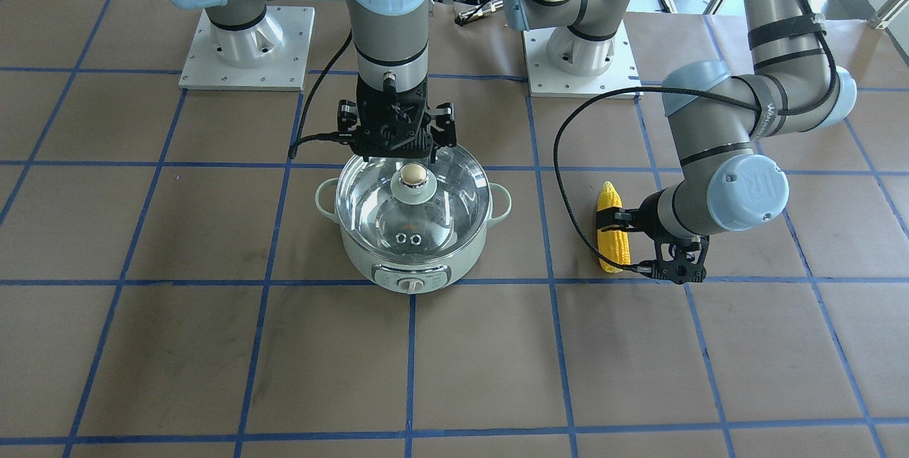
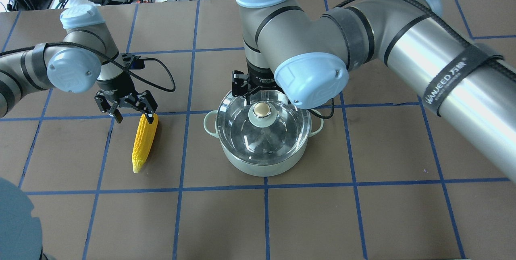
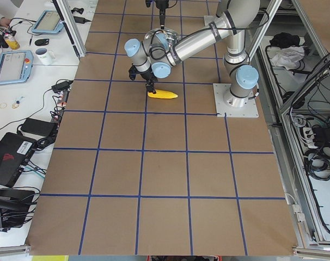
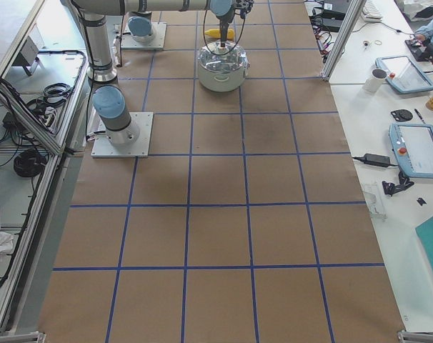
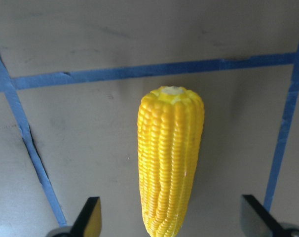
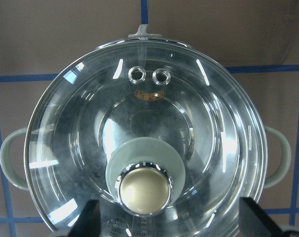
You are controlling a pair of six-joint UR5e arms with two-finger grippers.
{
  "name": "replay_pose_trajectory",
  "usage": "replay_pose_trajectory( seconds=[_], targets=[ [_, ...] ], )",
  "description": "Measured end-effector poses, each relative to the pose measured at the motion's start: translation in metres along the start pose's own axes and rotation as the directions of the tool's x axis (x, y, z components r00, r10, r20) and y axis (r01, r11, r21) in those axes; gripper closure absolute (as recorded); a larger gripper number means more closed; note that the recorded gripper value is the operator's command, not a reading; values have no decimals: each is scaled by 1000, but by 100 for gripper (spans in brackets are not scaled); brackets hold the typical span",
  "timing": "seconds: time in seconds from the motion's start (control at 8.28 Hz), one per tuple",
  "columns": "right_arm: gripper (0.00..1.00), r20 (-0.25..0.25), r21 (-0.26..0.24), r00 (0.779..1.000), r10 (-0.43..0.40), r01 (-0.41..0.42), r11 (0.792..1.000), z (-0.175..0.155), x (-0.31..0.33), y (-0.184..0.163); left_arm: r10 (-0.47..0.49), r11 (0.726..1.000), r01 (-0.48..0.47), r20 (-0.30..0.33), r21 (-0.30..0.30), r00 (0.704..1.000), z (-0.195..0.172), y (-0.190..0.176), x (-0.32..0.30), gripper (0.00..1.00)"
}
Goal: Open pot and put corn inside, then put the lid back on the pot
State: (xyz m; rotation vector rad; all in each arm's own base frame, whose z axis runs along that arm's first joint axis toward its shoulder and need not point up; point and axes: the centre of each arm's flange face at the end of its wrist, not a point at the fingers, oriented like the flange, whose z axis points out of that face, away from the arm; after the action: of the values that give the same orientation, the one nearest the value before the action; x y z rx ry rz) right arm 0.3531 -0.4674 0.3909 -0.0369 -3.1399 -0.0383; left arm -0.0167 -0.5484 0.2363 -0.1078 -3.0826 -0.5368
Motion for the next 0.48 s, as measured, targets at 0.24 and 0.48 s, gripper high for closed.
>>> replay_pose_trajectory(
  seconds=[0.24, 0.48],
  targets=[
    [0, -8, -29, 1000, 15, -16, 999, 36, -9, -16, -3, 999, 2, -6, -40, 1000, 34, 5, 3, 0],
    [8, -9, -42, 999, 36, -36, 998, 51, -12, -21, 1, 998, -2, -6, -66, 1000, 53, 10, 4, 0]
  ],
)
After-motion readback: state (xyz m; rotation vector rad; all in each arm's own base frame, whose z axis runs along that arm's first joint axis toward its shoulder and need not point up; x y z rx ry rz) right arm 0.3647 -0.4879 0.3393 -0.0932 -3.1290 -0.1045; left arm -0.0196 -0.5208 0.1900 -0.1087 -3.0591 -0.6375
